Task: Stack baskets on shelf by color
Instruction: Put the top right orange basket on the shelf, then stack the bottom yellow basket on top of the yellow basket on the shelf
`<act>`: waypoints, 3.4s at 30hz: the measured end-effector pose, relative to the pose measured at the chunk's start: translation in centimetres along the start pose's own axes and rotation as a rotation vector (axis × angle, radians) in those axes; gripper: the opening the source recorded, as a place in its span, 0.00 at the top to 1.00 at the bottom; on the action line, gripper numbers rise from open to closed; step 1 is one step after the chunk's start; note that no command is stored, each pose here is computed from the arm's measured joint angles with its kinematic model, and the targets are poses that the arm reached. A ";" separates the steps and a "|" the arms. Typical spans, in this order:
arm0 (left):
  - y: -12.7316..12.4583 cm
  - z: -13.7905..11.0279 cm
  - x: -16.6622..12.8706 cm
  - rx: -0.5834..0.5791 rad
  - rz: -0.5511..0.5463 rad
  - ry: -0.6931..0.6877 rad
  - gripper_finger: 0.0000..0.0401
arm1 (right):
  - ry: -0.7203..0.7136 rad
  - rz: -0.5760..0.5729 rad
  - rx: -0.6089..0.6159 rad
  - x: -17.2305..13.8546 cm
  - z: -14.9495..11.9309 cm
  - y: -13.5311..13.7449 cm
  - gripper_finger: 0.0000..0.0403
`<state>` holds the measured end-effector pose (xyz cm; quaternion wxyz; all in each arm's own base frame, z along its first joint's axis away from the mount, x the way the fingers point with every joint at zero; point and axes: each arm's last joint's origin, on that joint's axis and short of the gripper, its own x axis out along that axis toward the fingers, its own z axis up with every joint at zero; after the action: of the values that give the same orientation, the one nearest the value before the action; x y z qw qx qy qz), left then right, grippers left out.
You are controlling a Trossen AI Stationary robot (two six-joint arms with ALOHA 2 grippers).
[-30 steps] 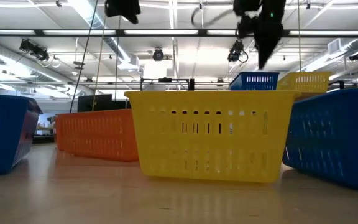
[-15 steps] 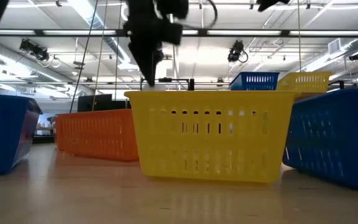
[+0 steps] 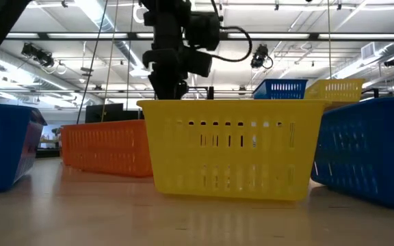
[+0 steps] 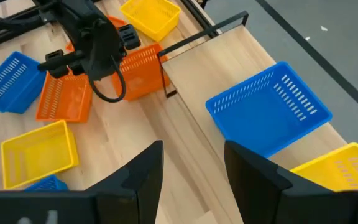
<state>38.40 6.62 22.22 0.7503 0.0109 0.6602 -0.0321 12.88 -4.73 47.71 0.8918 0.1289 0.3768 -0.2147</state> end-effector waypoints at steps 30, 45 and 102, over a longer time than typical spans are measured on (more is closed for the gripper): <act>-0.3 -0.5 -4.6 -0.102 0.107 0.119 0.98 | 0.072 -0.042 -0.063 0.5 -0.3 -0.1 0.57; 0.8 2.4 -17.7 -0.070 0.420 -0.462 0.98 | -0.170 -0.063 0.013 0.2 1.8 0.0 0.57; 5.8 7.3 -13.0 -0.220 0.362 -0.563 0.77 | 0.005 0.054 0.178 0.1 0.1 0.2 0.57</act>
<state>44.30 12.39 35.86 0.8932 0.0377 0.4142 0.1712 13.11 -4.63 47.75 0.8813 0.2185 0.3548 -0.2228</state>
